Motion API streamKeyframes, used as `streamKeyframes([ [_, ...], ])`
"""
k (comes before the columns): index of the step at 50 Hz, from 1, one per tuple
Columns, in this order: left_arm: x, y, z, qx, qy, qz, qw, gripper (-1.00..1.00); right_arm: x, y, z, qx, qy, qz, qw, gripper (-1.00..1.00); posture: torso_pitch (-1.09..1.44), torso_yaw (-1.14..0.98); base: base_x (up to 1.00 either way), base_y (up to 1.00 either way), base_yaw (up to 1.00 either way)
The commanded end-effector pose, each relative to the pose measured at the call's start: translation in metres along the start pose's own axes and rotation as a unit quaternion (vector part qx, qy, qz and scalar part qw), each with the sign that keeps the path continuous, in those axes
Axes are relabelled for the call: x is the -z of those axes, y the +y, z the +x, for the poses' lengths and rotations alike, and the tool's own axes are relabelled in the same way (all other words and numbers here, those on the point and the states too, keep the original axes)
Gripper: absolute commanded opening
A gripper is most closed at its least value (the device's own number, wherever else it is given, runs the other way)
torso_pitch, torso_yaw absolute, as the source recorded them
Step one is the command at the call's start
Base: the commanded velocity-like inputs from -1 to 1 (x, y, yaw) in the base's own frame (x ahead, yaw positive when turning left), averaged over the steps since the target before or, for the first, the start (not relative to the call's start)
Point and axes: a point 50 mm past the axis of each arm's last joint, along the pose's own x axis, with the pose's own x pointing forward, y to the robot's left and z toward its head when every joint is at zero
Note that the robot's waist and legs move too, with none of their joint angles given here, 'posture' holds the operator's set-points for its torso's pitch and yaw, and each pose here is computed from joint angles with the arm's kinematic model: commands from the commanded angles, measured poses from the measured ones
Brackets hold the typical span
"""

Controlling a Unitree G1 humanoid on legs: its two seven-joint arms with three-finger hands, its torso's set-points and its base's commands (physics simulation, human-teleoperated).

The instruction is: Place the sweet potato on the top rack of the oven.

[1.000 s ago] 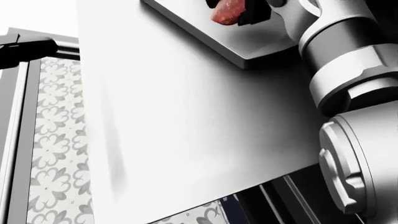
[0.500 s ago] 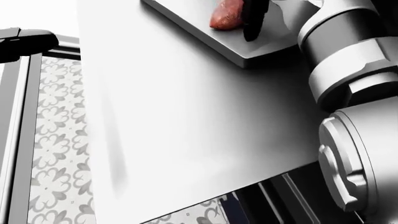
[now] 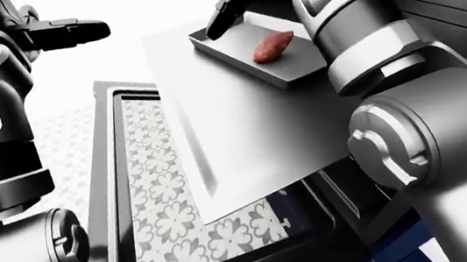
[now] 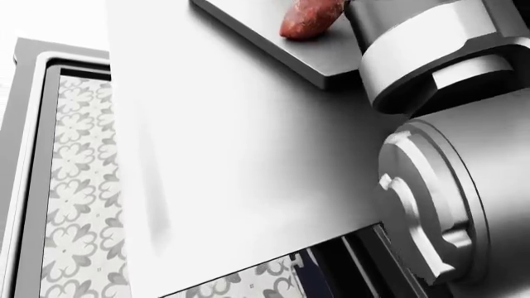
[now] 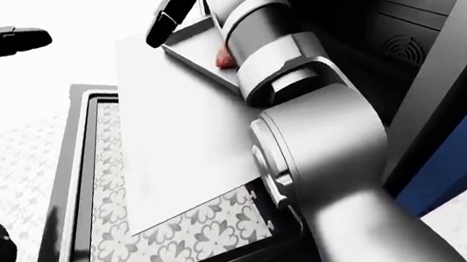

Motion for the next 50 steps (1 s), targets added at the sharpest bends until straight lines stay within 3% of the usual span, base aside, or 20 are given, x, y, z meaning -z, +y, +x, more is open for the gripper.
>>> streamKeyframes([
  [1, -0.032, 0.006, -0.002, -0.013, -0.060, 0.001, 0.9981, 1.00, -0.028, -0.007, -0.006, 0.016, -0.045, 0.022, 0.9986, 1.00, 0.00, 0.00, 0.00, 0.00, 0.00],
  [8, -0.044, 0.013, 0.003, -0.029, -0.064, 0.004, 0.9975, 1.00, -0.037, 0.001, -0.005, 0.009, -0.045, 0.080, 0.9957, 1.00, 0.00, 0.00, 0.00, 0.00, 0.00],
  [9, -0.048, 0.015, 0.004, -0.033, -0.067, 0.003, 0.9972, 1.00, -0.037, 0.002, -0.005, 0.007, -0.044, 0.113, 0.9927, 1.00, 0.00, 0.00, 0.00, 0.00, 0.00],
  [14, -0.054, 0.016, 0.002, -0.048, -0.093, -0.007, 0.9946, 1.00, -0.039, 0.010, -0.002, 0.004, -0.052, 0.098, 0.9938, 1.00, 0.00, 0.00, 0.00, 0.00, 0.00],
  [27, -0.064, 0.023, -0.009, -0.074, -0.134, -0.035, 0.9876, 1.00, -0.073, -0.004, -0.014, 0.030, -0.124, 0.085, 0.9882, 1.00, 0.00, 0.00, 0.00, 0.00, 0.00],
  [37, -0.061, 0.028, -0.011, -0.090, -0.148, -0.050, 0.9835, 1.00, -0.089, -0.016, -0.023, 0.056, -0.162, 0.072, 0.9826, 1.00, 0.00, 0.00, 0.00, 0.00, 0.00],
  [47, -0.069, 0.031, -0.016, -0.101, -0.183, -0.077, 0.9748, 1.00, -0.095, -0.022, -0.027, 0.078, -0.195, 0.058, 0.9761, 1.00, 0.00, 0.00, 0.00, 0.00, 0.00],
  [50, -0.074, 0.035, -0.020, -0.115, -0.208, -0.085, 0.9676, 1.00, -0.094, -0.025, -0.028, 0.087, -0.206, 0.069, 0.9722, 1.00, 0.00, 0.00, 0.00, 0.00, 0.00],
])
